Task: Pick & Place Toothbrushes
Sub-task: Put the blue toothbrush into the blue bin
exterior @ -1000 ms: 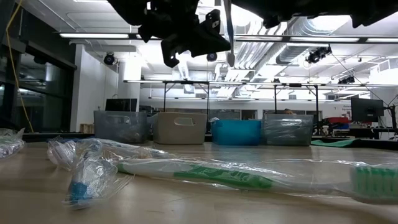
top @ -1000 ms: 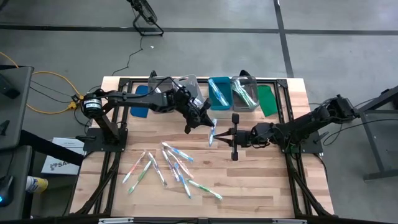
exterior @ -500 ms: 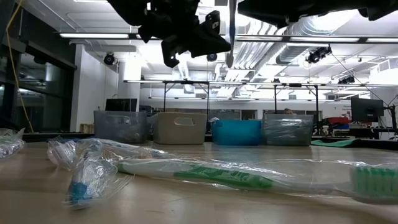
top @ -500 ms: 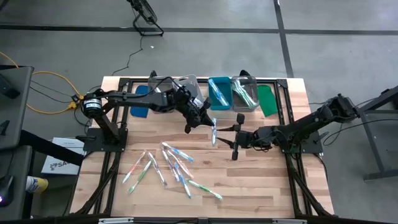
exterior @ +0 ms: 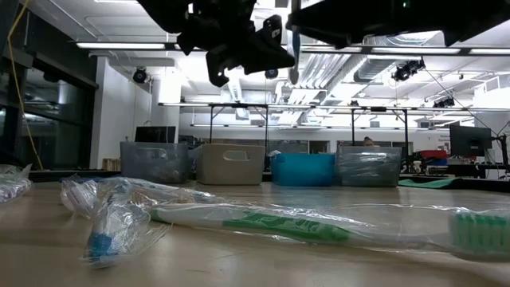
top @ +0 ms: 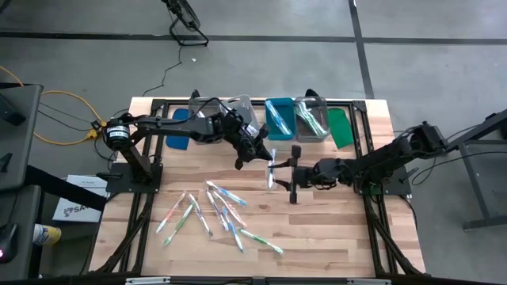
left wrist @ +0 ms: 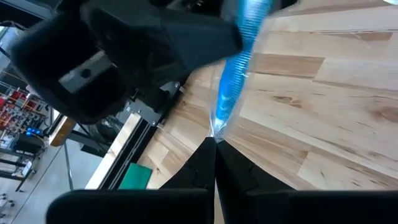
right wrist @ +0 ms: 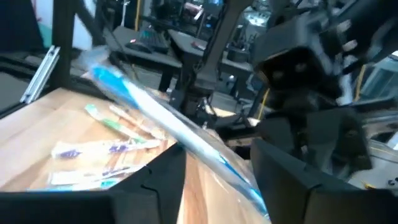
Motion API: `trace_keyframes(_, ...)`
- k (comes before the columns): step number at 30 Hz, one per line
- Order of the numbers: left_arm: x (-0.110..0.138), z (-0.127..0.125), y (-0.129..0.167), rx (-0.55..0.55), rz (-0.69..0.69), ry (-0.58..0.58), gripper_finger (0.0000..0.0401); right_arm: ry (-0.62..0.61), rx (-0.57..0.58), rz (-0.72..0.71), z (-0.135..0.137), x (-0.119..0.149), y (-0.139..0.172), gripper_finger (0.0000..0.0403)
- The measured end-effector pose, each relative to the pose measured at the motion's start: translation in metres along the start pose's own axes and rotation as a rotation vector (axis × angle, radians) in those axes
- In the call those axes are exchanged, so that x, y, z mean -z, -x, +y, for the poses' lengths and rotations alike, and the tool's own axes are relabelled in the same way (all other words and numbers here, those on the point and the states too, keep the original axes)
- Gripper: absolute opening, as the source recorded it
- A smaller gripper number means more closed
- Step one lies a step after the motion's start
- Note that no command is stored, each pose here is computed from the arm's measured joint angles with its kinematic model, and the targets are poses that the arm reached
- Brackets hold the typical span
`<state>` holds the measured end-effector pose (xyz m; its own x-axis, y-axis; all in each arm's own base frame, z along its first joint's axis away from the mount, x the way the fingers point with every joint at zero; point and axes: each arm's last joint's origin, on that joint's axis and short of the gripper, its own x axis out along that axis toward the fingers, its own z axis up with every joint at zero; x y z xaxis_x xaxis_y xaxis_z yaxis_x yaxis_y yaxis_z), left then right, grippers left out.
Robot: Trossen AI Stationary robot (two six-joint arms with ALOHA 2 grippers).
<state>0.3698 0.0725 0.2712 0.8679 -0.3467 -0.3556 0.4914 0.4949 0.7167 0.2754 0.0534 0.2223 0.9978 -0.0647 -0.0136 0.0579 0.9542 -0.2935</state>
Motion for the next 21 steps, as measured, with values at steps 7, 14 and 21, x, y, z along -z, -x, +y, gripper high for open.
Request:
trace_keyframes(7,-0.0003,-0.0007,-0.0002,0.007,-0.002,0.006,0.0,-0.014,0.012,-0.045,-0.0001,-0.006,0.0014,0.007)
trace_keyframes(14,0.0009,-0.0032,-0.0012,0.021,0.001,0.014,0.0002,-0.051,0.038,-0.049,-0.0014,-0.0072,0.0014,0.0025)
trace_keyframes(21,0.0007,-0.0013,0.0086,-0.013,0.163,-0.004,0.0072,-0.115,0.073,-0.009,-0.001,-0.0037,0.0014,0.002)
